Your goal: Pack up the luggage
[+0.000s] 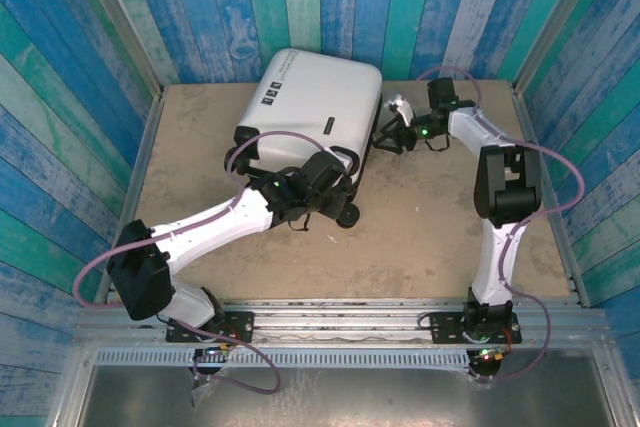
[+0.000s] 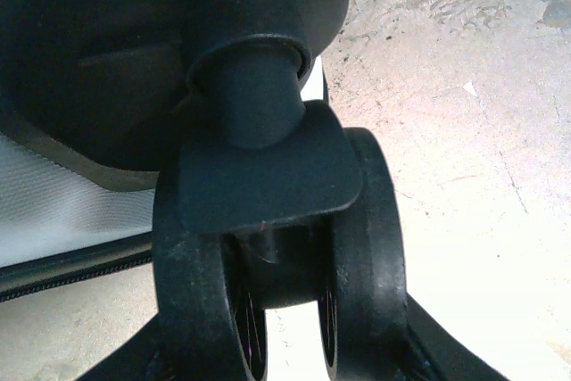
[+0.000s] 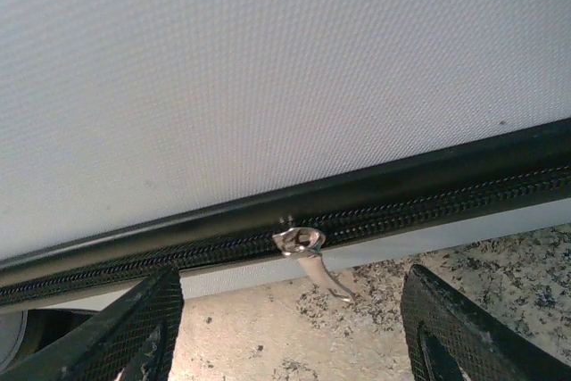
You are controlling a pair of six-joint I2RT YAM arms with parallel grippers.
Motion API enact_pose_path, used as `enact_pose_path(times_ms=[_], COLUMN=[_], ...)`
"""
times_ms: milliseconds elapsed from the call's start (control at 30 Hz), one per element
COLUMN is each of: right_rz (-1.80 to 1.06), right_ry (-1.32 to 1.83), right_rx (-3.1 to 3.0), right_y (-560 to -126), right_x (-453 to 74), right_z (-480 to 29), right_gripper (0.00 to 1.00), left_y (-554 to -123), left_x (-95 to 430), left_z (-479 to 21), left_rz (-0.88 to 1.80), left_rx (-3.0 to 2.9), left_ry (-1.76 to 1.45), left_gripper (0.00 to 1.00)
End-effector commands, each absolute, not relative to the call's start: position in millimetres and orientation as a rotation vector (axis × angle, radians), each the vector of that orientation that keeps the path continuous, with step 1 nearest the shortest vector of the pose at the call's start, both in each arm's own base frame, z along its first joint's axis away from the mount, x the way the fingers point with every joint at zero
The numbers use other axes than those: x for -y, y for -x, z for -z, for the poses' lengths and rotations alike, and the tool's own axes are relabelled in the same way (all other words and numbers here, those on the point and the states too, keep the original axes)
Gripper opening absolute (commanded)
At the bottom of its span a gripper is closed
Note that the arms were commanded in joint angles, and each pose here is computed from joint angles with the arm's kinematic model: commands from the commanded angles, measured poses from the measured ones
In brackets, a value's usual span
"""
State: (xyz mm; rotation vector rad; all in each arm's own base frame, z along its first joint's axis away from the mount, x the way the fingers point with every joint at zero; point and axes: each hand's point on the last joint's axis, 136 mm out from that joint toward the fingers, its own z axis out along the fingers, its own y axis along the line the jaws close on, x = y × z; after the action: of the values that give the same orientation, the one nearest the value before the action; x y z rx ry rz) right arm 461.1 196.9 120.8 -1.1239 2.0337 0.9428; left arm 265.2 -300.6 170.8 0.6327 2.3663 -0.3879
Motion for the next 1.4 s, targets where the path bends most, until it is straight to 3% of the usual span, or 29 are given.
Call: enact_pose_path(times_ms=[0, 233, 567, 1033, 1133, 1367], right_rz=[-1.008, -0.94, -0.921, -1.009, -1.063, -1.036], right_ry=[1.098, 1.063, 1.059, 1.151, 1.151, 1.116], right_rx=[-2.121, -2.237, -2.207, -2.165, -2.12, -2.148], right_y=[-449, -447, -464, -445, -441, -440], right_x=[-201, -196, -199, -217, -225, -226], right_z=[-109, -87, -95, -103, -112, -115], right_gripper=[0.67, 0.65, 0.65, 0.51, 0.45, 0.05], left_y=[-227, -213, -204, -205, -205, -204], left_x=[339, 337, 329, 328, 326, 319], left_z=[-218, -210, -214, -212, -213, -215], left_rz=[0.673, 0.678, 0.7, 0.681, 0.68, 0.665], left_rx=[-2.194, -2.208, -2.186, -2.181, -2.179, -2.175], left_ry=[-0.897, -0.965, -0.971, -0.974, -0.969, -0.952], left_gripper=[0.0, 0.0, 0.0, 0.0, 0.0, 0.0])
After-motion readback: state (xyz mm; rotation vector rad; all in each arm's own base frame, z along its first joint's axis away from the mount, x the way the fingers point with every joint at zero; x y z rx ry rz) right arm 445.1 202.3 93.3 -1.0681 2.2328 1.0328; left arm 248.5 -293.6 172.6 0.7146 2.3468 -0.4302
